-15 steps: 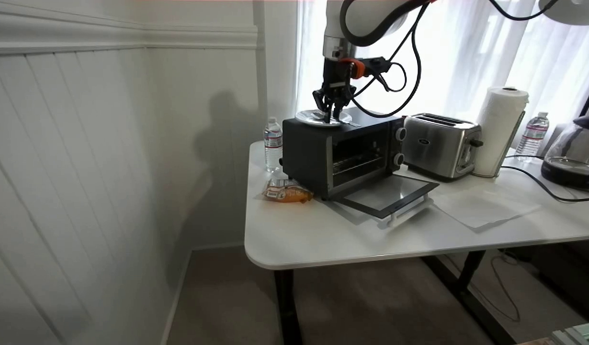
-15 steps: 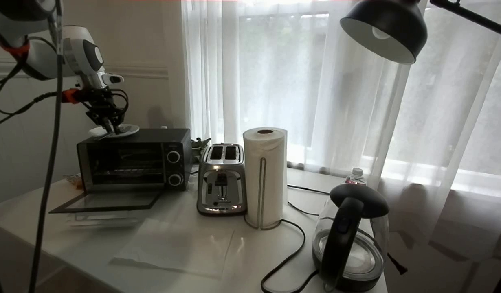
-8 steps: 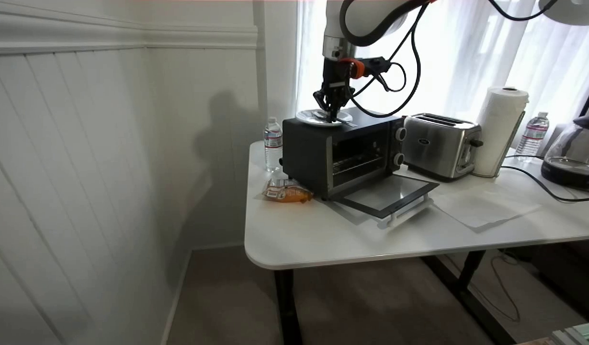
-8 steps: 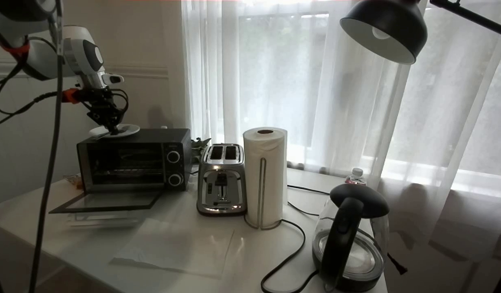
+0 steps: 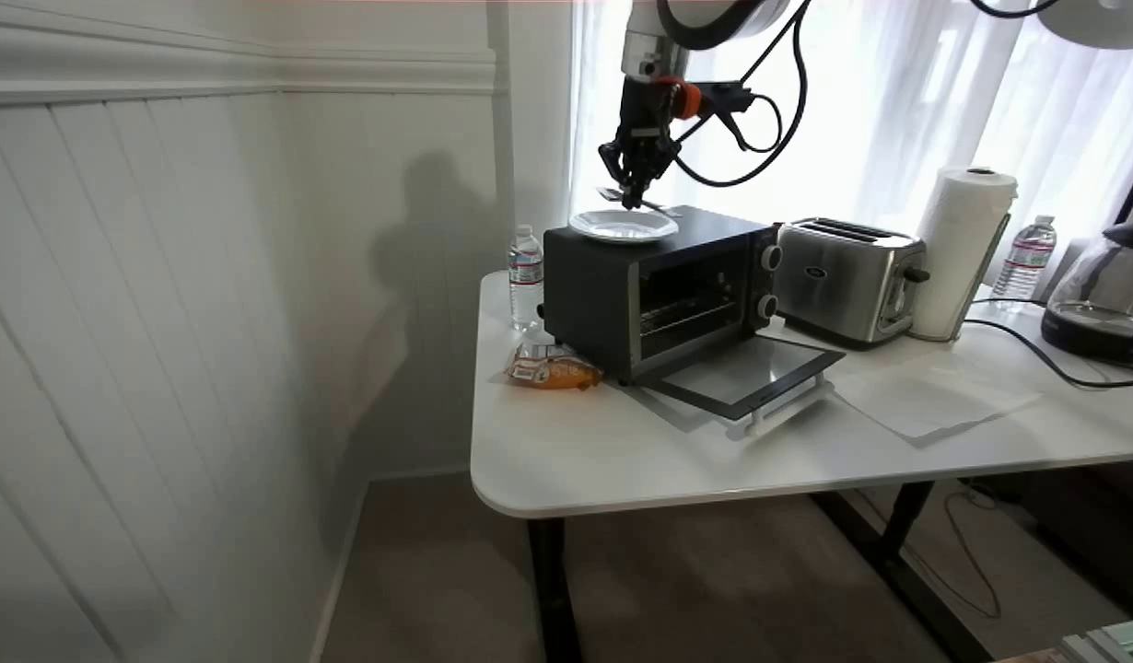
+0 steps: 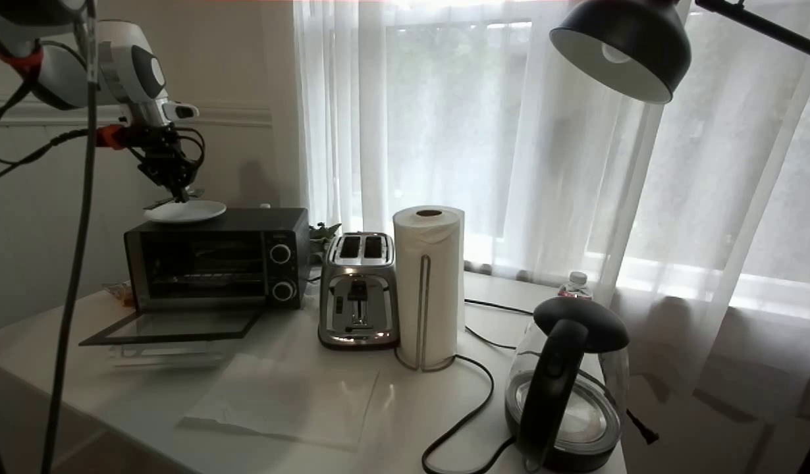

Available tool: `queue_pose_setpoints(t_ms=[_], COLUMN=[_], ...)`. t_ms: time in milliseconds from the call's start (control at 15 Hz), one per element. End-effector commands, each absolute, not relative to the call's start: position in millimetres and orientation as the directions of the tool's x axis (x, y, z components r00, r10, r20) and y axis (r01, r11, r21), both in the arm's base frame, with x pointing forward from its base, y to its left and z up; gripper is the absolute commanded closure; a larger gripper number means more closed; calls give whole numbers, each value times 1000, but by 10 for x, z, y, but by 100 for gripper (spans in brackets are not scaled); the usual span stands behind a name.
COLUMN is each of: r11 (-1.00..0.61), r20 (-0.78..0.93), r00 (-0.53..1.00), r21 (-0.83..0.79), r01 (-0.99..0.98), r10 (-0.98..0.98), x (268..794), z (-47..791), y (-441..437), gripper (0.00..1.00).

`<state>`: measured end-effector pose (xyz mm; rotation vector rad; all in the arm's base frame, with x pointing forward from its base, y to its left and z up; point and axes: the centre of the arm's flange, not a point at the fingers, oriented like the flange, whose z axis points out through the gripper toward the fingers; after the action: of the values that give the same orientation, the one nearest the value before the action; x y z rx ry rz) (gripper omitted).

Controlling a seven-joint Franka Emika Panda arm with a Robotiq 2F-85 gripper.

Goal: Pick up the orange packet from the white plate and put it on the table behind the toaster, pick up the silver fork and spoon from the white plate and put them on the sheet of kitchen paper on the table

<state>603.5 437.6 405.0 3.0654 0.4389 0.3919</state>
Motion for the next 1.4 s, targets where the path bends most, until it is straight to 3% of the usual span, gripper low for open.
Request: queue_pose_setpoints(t_ms=[0,667,1333], r11=[-974,-992,-1000], r20=[234,287,241], r00=[947,954,970], r21=[-8,-74,2], r01=[227,105,7], r10=[219,80,7], x=[5799,5002,4282], z=[4458,4853,4113], y=[4033,2890,1852], gripper=[97,97,97])
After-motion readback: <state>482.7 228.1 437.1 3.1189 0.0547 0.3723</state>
